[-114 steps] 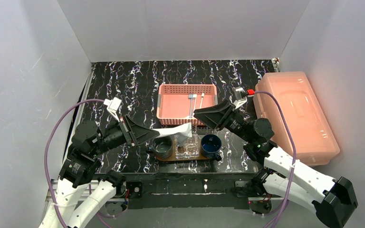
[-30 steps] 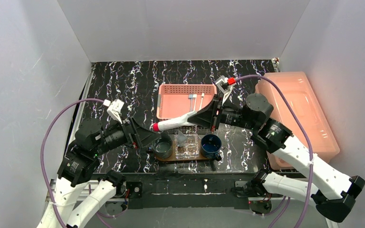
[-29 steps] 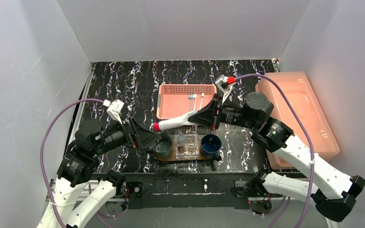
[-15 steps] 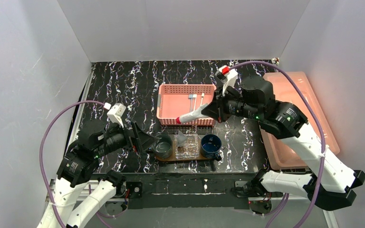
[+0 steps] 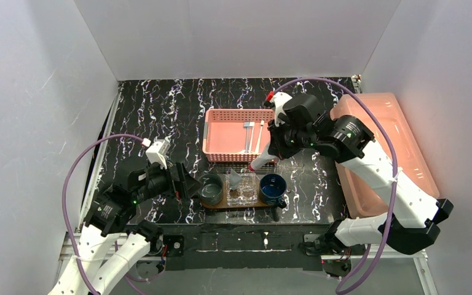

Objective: Prepare toiletry sets of a toothbrush and toothpaste on the tray

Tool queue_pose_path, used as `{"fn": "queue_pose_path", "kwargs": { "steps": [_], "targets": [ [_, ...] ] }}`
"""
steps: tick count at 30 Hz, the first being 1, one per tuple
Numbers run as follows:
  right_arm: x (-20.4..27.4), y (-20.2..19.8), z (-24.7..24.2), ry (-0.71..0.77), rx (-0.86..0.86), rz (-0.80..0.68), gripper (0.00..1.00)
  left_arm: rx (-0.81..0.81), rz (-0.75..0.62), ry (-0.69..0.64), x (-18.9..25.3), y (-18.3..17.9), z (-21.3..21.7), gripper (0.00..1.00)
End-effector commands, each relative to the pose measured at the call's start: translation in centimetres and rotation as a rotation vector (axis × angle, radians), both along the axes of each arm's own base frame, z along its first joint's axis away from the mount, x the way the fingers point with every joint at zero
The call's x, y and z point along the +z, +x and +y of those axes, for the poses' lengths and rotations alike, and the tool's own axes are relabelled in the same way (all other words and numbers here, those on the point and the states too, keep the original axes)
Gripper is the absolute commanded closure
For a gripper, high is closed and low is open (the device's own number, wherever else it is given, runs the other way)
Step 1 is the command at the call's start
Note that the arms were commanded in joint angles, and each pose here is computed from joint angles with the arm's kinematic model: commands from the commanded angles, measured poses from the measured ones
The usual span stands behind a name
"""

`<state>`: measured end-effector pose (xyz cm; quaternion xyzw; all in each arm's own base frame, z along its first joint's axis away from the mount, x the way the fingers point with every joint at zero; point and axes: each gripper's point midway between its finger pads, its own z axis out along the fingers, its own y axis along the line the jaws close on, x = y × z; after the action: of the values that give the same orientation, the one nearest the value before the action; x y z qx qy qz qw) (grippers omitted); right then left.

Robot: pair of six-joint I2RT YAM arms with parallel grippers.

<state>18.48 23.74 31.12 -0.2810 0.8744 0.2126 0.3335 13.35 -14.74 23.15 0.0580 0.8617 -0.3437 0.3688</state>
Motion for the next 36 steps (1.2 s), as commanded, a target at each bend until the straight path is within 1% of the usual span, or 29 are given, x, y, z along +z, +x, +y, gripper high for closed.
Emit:
{"fn": "queue_pose_path", "kwargs": {
  "steps": [1, 6, 18, 24, 36],
  "targets": [
    [1.7, -0.3, 0.4, -0.007, 0.017, -0.047, 0.99, 0.015, -0.001, 0.059, -1.6, 0.1, 0.8, 0.02],
    [1.1, -1.1, 1.5, -0.084, 0.021, -0.066, 0.99, 0.017, 0.012, 0.067, -2.5, 0.2, 0.8, 0.02],
    [-0.6, -2.0, 3.9, -0.209, 0.025, -0.116, 0.99, 0.007, 0.03, 0.053, -3.2, 0.2, 0.4, 0.02],
    [-1.8, -2.1, 5.0, -0.246, 0.034, -0.122, 0.99, -0.002, 0.029, 0.045, -3.1, 0.0, 0.3, 0.02],
    [-3.7, -1.9, 6.3, -0.265, 0.043, -0.113, 0.99, -0.013, 0.031, 0.04, -3.2, -0.1, 0.1, 0.02]
  ]
}}
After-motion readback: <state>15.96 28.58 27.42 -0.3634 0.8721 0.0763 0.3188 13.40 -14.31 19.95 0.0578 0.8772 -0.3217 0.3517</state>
